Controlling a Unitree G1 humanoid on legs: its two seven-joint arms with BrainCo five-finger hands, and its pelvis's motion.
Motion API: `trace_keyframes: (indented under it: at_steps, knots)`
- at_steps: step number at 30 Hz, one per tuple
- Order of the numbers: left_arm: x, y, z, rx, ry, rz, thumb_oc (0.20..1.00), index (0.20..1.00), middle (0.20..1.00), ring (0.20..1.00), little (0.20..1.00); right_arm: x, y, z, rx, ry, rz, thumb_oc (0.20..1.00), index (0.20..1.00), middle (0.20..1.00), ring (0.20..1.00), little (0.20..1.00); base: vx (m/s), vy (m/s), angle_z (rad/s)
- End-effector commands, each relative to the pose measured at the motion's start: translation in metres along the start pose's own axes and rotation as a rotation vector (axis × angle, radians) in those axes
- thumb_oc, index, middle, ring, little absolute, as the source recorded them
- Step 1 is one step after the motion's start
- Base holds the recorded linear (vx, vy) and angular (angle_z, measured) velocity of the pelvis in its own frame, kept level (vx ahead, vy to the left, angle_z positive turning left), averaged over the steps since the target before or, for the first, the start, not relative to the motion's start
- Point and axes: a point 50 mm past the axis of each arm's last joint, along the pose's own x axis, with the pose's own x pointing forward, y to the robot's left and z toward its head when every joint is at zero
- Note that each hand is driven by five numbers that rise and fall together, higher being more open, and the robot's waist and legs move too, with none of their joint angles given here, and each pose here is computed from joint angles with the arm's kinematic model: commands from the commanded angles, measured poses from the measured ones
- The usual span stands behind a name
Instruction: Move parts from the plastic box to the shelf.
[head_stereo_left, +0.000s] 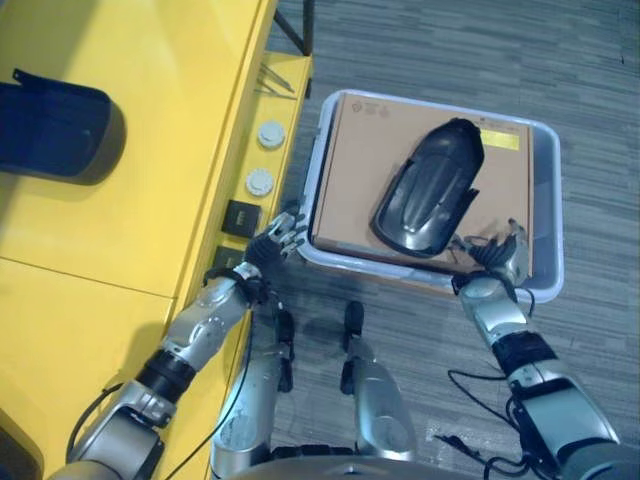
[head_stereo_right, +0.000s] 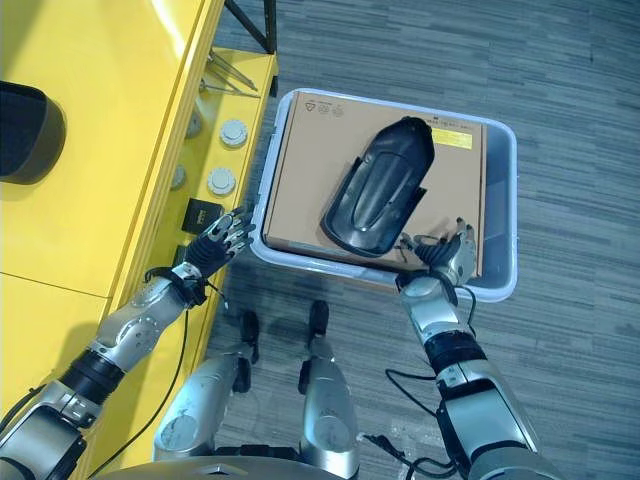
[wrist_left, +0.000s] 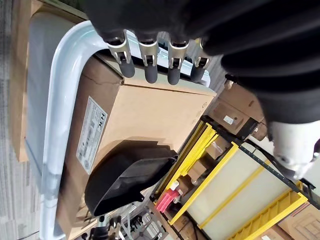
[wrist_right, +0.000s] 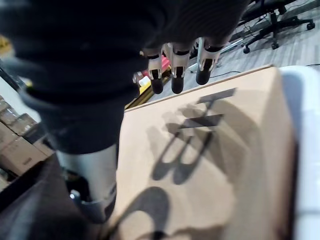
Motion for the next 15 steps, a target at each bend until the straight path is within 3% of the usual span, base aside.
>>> trace_keyframes:
  at_steps: [1,15]
  knots:
    - [0.004,-0.016,0.012,-0.037,-0.091,-0.072,1.000,1.000,1.000,1.000,1.000,0.010,-0.016,0.020,0.051,-0.092,-0.078,1.000,1.000,1.000,1.000,1.000,0.02,-0.034,0.13]
    - [0.004,-0.023,0.005,-0.060,-0.049,-0.109,1.000,1.000,1.000,1.000,1.000,0.004,-0.025,0.067,0.190,-0.248,-0.100,1.000,1.000,1.000,1.000,1.000,0.01,-0.006,0.03]
